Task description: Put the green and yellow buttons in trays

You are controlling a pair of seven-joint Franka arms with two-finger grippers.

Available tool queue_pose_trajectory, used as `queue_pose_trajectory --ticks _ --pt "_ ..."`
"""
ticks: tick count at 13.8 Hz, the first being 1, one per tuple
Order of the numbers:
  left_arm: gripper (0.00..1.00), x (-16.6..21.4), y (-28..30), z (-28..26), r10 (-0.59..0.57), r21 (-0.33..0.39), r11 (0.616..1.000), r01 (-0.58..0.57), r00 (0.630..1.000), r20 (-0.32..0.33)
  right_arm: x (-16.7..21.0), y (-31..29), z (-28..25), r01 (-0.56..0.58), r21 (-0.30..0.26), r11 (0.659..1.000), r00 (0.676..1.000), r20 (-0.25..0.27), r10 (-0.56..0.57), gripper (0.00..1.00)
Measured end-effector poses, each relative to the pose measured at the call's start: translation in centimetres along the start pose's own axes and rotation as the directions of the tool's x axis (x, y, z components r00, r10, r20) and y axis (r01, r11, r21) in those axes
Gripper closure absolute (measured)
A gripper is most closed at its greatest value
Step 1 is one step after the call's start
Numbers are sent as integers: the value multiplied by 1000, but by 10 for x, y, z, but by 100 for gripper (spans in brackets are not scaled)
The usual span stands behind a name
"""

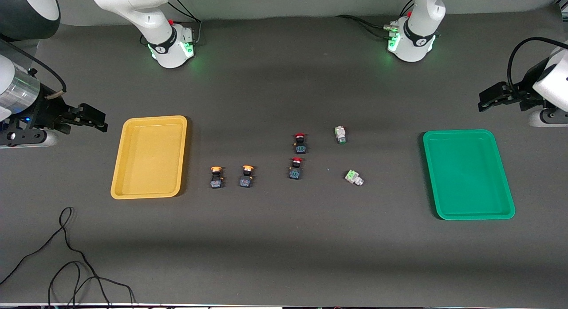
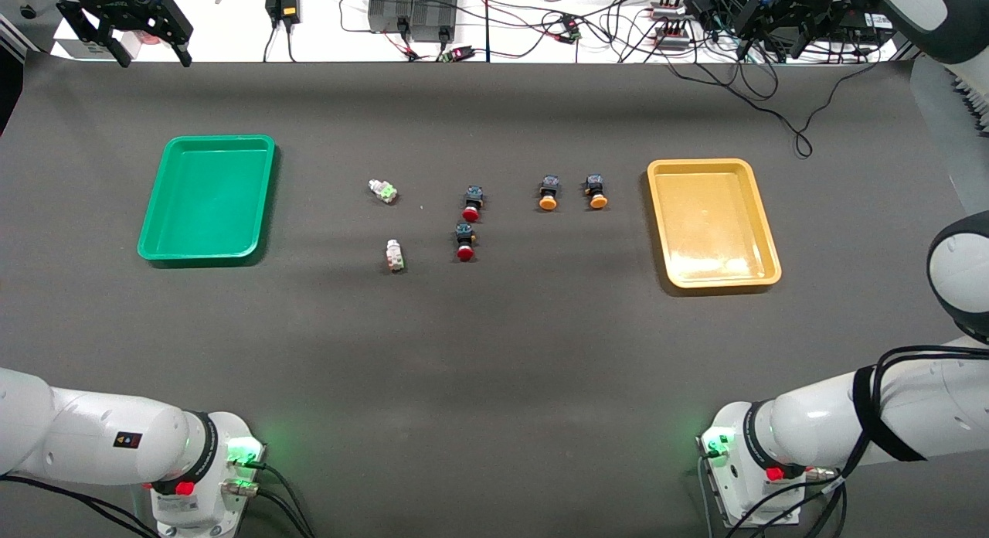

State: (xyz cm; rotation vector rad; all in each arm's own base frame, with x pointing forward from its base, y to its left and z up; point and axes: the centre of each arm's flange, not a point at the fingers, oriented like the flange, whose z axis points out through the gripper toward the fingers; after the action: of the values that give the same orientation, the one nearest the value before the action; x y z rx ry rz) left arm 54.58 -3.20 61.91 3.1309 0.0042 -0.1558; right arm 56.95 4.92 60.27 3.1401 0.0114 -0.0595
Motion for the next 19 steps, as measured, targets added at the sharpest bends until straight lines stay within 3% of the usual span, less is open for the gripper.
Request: queue_pose_trajectory --ticks 13,19 --pt "0 10 -4 16 -8 14 1000 8 1000 3 1 0 2 0 1 1000 1000 4 0 0" --pt "0 18 3 54 -34 18 999 34 999 9 1 2 2 -4 1 1000 1000 4 4 0"
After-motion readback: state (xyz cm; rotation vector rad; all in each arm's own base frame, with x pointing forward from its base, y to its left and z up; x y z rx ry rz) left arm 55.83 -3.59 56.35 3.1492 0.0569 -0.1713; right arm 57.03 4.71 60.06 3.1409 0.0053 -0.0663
